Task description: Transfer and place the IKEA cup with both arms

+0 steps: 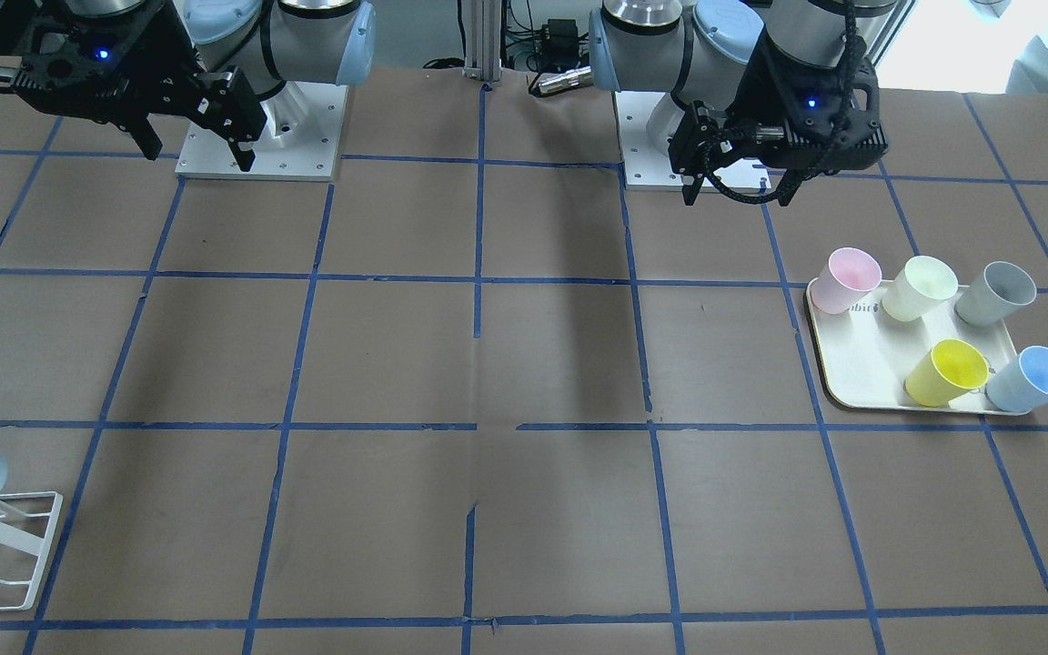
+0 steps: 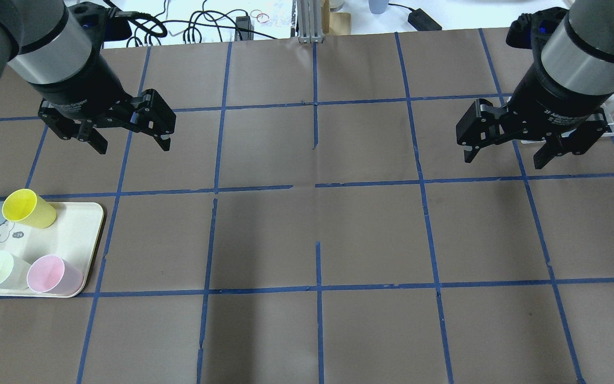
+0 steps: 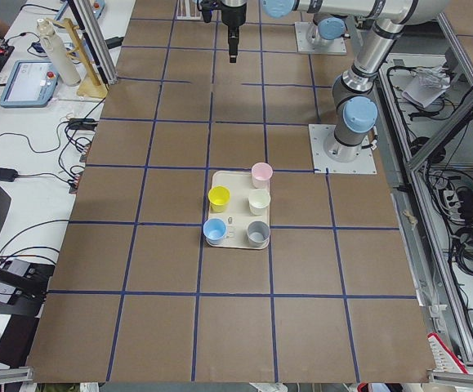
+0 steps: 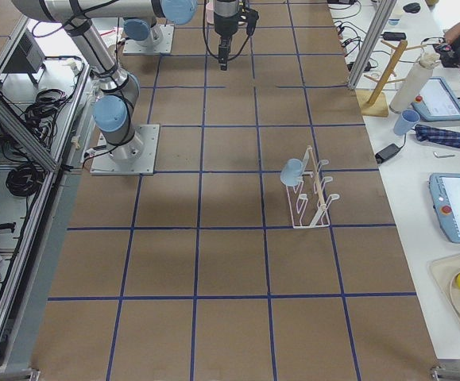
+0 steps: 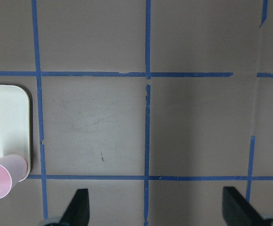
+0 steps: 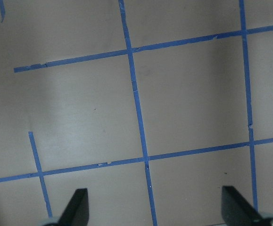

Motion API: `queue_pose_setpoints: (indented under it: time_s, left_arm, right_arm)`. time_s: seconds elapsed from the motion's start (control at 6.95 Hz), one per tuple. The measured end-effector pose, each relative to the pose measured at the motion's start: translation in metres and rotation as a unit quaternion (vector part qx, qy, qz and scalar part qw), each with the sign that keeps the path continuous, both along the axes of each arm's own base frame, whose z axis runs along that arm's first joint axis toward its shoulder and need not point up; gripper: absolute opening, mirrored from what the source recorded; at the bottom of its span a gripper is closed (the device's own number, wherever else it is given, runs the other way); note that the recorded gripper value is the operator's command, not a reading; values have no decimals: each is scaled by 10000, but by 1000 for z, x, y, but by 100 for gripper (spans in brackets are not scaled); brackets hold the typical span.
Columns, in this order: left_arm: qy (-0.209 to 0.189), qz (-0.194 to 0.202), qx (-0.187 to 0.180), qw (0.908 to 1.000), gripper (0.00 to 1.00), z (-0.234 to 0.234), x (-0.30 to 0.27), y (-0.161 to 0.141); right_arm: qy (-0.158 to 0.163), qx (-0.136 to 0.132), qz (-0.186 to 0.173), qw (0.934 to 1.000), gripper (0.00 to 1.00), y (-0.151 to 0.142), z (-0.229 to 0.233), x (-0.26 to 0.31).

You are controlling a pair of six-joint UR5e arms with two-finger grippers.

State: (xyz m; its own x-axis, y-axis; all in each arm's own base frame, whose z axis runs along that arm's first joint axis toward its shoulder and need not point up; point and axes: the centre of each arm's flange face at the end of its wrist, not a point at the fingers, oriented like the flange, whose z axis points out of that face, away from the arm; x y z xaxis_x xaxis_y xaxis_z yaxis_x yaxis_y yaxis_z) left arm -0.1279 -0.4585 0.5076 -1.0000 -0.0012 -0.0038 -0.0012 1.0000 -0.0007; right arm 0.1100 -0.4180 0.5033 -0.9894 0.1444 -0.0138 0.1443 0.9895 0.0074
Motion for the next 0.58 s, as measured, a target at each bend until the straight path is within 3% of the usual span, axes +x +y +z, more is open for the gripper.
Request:
queue_pose_setpoints:
  time_s: [0.58]
  left_arm:
    - [-6,-33,-12,10000,100,-1,0,1]
  right_arm:
    - [3,21,4,10000,100,-1,-1,0]
